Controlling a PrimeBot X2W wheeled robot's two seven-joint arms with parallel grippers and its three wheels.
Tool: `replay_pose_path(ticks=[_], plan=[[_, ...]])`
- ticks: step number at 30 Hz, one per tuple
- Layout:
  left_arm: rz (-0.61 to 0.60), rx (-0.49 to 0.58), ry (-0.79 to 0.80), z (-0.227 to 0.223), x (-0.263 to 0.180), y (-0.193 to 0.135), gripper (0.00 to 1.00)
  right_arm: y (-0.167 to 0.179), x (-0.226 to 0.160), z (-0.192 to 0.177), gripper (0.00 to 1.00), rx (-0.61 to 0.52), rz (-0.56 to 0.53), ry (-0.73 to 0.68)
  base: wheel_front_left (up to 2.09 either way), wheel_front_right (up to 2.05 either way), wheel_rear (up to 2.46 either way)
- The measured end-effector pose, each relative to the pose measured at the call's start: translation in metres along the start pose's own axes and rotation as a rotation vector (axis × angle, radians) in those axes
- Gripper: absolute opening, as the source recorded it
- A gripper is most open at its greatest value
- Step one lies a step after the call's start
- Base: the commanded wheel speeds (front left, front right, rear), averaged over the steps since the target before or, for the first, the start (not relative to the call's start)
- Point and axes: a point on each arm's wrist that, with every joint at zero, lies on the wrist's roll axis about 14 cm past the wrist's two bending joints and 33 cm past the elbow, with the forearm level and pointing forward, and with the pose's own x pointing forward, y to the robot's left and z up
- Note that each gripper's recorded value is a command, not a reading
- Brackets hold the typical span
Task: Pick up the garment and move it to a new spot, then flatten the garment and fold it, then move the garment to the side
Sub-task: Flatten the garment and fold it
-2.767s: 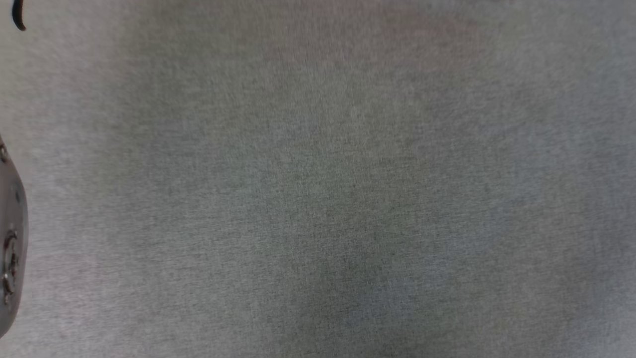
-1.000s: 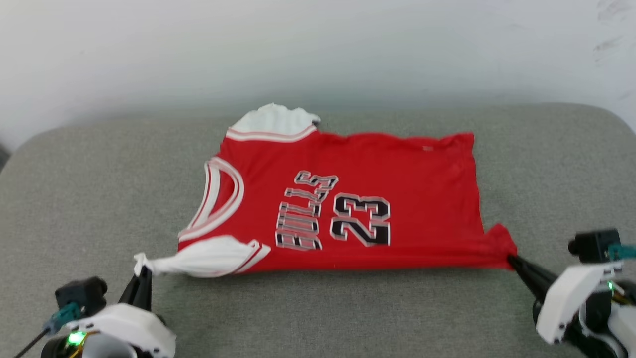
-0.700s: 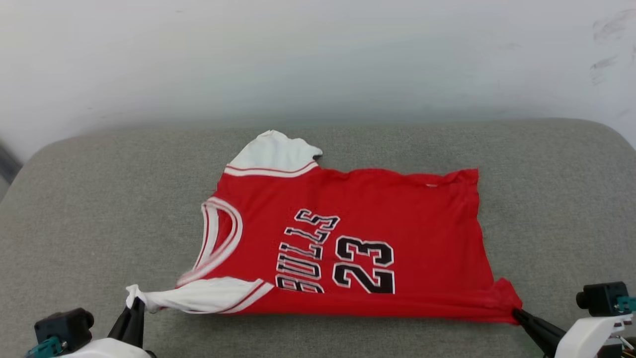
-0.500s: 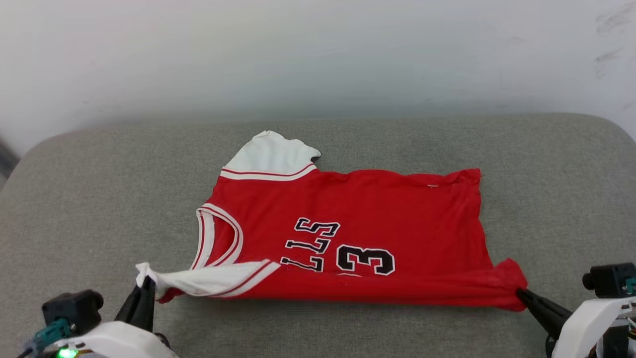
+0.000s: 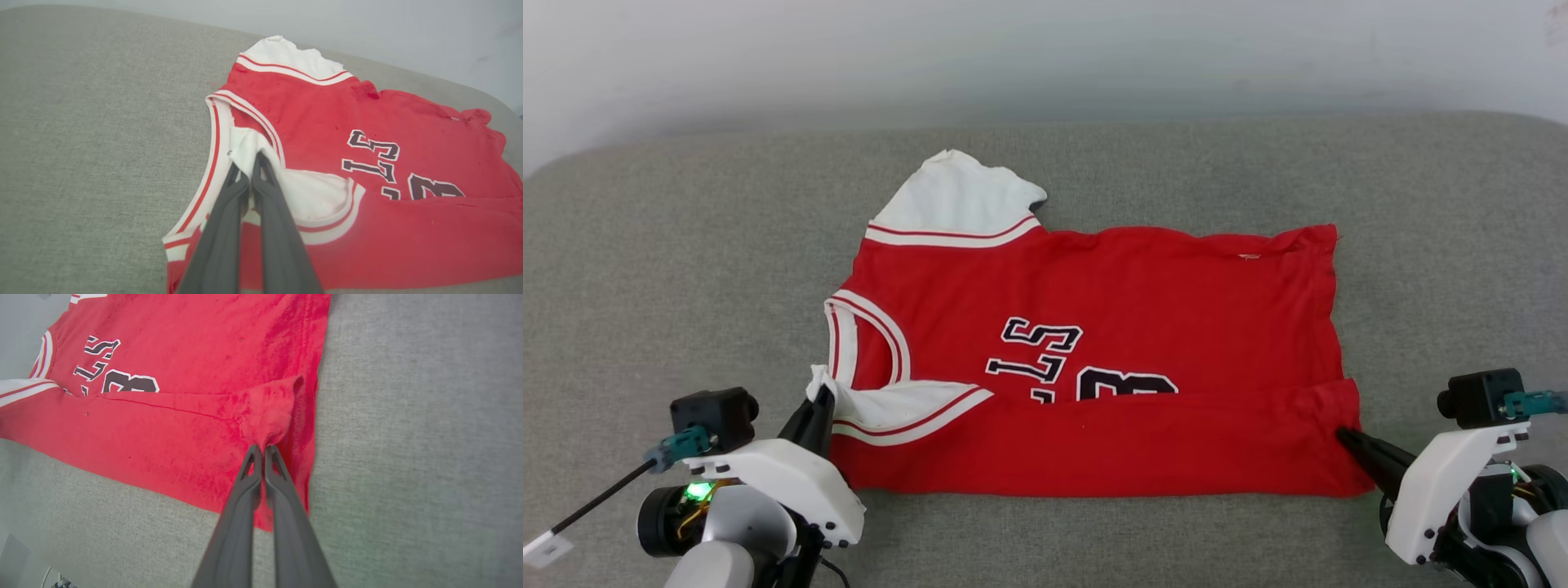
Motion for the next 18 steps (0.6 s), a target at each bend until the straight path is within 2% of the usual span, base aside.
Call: replay_pose_path(ticks=[6, 7, 8, 9, 15, 18], plan=[[0.014, -0.022, 0.125, -0.036, 0.016, 0.010, 0.00, 0.000, 0.016, -0.022, 0.01, 0.021, -0.002, 0.070, 0.00, 0.00, 0.00], [0.014, -0.029, 0.147, -0.043, 0.017, 0.010, 0.06, -0.001, 0.018, -0.024, 0.30, 0.020, -0.005, 0.077, 0.00, 0.00, 0.00], [0.012, -0.033, 0.161, -0.048, 0.018, 0.010, 0.42, -0.002, 0.019, -0.025, 0.81, 0.013, -0.007, 0.071, 0.00, 0.00, 0.00], [0.007, -0.040, 0.175, -0.052, 0.019, 0.009, 1.00, -0.002, 0.020, -0.025, 1.00, 0.002, -0.009, 0.061, 0.00, 0.00, 0.00], [0.010, -0.052, 0.159, -0.049, 0.023, 0.012, 1.00, 0.001, 0.020, -0.020, 1.00, -0.008, -0.004, -0.008, 0.00, 0.00, 0.00], [0.018, -0.049, 0.157, -0.046, 0.019, 0.018, 1.00, 0.000, 0.014, -0.003, 1.00, -0.024, -0.008, -0.110, 0.00, 0.00, 0.00]])
